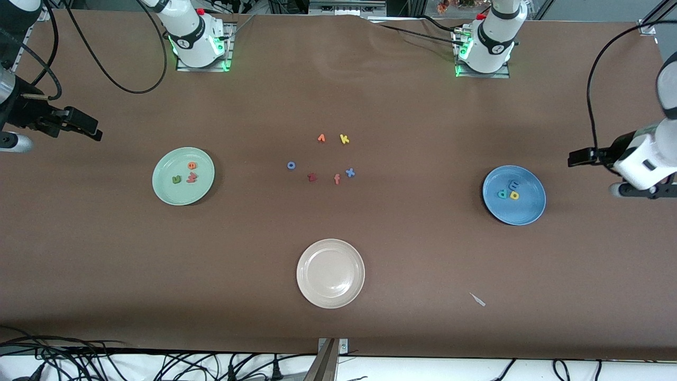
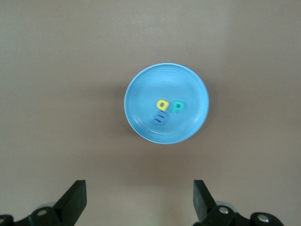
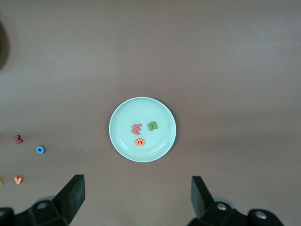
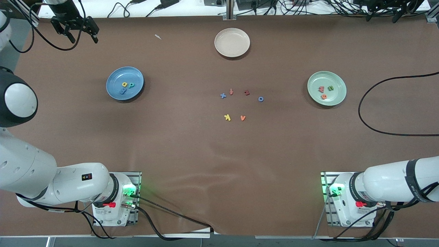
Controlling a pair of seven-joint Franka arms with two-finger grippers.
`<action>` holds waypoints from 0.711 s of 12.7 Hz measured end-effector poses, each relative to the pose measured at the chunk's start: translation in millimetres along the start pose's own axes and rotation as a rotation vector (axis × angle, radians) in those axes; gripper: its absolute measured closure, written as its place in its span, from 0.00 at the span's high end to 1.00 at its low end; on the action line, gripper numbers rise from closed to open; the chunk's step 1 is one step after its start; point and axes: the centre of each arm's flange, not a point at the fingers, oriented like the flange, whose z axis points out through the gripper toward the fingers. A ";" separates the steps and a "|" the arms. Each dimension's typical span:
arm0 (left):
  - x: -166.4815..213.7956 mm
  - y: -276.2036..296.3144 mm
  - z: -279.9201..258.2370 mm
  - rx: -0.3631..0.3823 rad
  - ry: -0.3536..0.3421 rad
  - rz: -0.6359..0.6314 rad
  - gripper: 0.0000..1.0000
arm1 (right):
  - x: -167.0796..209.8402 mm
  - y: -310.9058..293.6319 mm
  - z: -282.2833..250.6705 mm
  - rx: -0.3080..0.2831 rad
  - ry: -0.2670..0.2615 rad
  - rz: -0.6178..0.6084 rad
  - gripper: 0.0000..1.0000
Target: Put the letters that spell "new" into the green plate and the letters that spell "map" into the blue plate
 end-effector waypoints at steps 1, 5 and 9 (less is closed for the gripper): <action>-9.2 -0.9 -10.8 -0.033 0.002 -0.012 1.00 | 0.0 0.0 0.0 0.000 0.000 0.000 1.00; -32.4 7.5 -65.4 -0.056 0.040 -0.057 1.00 | 0.0 0.0 -0.1 0.000 0.000 0.000 1.00; -59.1 48.8 -118.3 -0.037 0.142 0.003 1.00 | 0.0 -0.2 0.0 0.000 0.000 0.000 1.00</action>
